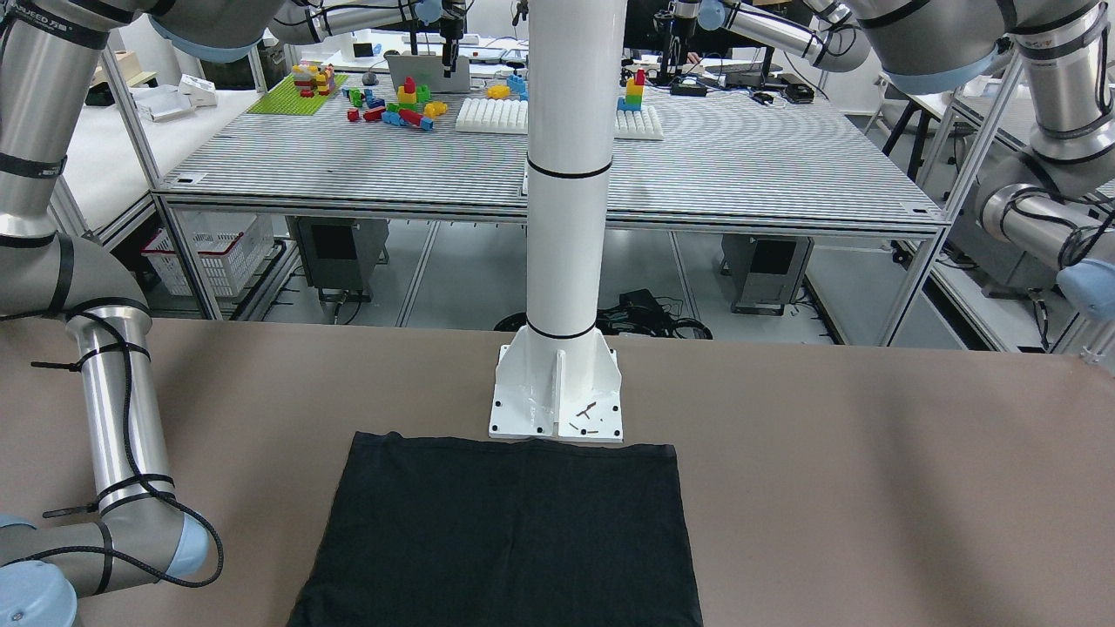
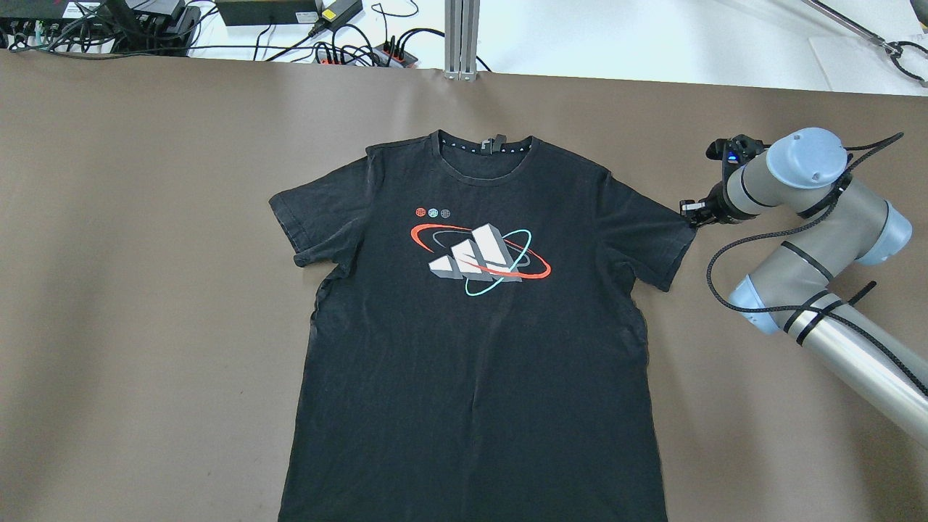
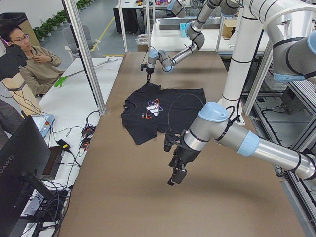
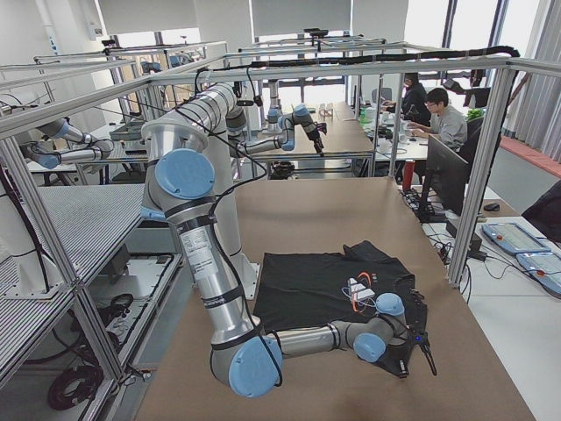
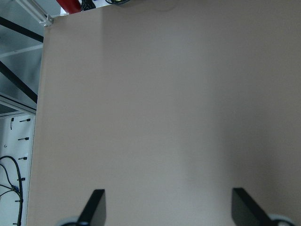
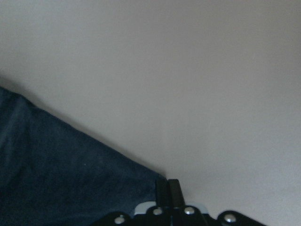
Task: Fold clothes
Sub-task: 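Move the right gripper in toward the sleeve nearest it, then grasp the sleeve with the right gripper and fold it onto the shirt body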
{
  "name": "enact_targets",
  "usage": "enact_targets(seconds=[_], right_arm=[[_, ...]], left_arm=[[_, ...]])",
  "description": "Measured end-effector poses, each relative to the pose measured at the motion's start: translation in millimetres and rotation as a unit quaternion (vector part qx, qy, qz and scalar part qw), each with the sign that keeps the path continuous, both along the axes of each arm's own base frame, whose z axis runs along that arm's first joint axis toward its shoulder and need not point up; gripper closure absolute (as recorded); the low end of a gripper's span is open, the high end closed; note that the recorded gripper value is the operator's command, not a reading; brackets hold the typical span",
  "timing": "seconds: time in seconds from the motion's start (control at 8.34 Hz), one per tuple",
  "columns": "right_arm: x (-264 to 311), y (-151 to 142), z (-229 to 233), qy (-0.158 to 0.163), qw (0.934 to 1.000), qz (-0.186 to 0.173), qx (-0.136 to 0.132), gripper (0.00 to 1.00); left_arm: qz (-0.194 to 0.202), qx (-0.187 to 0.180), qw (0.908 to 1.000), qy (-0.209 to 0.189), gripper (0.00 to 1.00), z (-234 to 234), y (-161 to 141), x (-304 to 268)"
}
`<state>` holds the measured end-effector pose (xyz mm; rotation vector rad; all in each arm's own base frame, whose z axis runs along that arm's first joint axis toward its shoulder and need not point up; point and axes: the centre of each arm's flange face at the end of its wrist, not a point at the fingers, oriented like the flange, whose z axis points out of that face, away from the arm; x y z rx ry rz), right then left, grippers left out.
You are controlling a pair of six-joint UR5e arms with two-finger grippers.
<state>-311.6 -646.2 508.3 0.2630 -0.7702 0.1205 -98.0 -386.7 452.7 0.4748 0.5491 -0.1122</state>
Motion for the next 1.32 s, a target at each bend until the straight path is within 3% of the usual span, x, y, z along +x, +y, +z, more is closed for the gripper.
enact_targets(seconds=[0.36, 0.72, 1.08, 1.32], right_arm=[[19.4, -3.1, -11.4, -0.02, 0.9998, -0.006, 0.002, 1.0], [45.4, 19.9, -27.9, -0.049, 0.9985, -0.018, 0.013, 1.0], [50.0, 34.9, -27.5, -0.06, 0.9978, -0.028, 0.01, 1.0], [41.7, 30.1, -52.5, -0.072, 0.9972, -0.023, 0.007, 1.0]], left_arm=[[0.0, 0.0, 1.0, 0.001, 0.06, -0.9, -0.2, 0.6], [0.001, -0.001, 1.0, 0.002, 0.06, -0.5, -0.3, 2.0], [0.003, -0.002, 1.0, 0.002, 0.06, 0.2, -0.7, 4.0], [0.005, -0.002, 1.0, 0.002, 0.06, 0.4, -0.9, 5.0]])
